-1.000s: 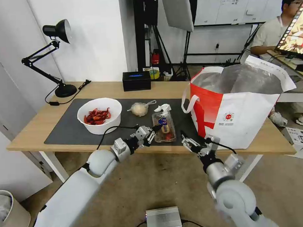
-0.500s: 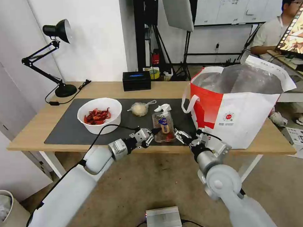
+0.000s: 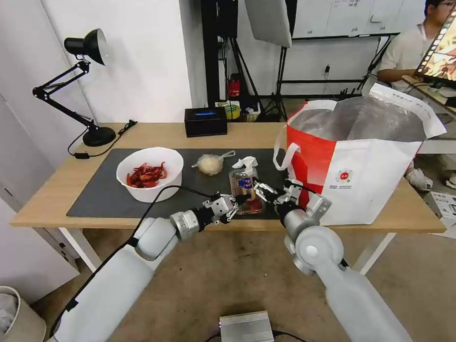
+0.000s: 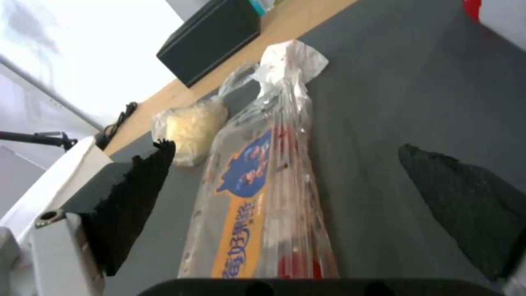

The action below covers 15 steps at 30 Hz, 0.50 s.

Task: Pick up the trash from the table and place it into the takeout bag.

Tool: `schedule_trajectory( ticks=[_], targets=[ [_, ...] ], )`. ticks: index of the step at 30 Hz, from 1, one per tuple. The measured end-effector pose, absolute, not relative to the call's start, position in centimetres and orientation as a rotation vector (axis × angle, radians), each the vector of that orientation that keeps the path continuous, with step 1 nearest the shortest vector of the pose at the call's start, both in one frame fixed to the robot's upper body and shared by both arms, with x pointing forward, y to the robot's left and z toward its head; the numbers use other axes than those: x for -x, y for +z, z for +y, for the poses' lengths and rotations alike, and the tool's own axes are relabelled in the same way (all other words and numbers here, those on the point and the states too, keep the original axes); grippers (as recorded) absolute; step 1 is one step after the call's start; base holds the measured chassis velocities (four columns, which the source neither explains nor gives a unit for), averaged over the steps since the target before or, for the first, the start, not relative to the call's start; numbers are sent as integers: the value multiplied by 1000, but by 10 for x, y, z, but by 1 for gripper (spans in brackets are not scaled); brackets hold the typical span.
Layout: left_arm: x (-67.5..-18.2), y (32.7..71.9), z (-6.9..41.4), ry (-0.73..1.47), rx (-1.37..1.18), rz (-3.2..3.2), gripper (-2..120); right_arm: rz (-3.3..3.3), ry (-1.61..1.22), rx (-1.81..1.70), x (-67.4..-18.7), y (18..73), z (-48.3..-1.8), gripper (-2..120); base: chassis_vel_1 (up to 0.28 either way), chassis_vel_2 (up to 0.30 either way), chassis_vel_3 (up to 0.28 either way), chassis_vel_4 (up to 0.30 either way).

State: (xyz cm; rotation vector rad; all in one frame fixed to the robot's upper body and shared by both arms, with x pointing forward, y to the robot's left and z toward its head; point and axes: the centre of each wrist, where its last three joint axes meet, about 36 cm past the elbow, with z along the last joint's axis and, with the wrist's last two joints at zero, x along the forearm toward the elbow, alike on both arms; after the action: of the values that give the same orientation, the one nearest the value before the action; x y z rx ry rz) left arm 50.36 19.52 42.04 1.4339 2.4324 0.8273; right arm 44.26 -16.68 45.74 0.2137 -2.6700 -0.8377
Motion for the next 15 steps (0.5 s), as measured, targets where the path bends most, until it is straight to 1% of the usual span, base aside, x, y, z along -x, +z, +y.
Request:
schedule_trajectory(
  ticks=[9, 15],
  targets=[
    [-500, 406, 193, 907, -1470, 2399, 0, -2620, -888, -216, -445, 450, -153, 100, 0, 0, 0, 0],
    [-499, 401, 190, 913, -1473, 2395, 0, -2597, -896, -214, -447, 451, -150, 100, 0, 0, 0, 0]
  ],
)
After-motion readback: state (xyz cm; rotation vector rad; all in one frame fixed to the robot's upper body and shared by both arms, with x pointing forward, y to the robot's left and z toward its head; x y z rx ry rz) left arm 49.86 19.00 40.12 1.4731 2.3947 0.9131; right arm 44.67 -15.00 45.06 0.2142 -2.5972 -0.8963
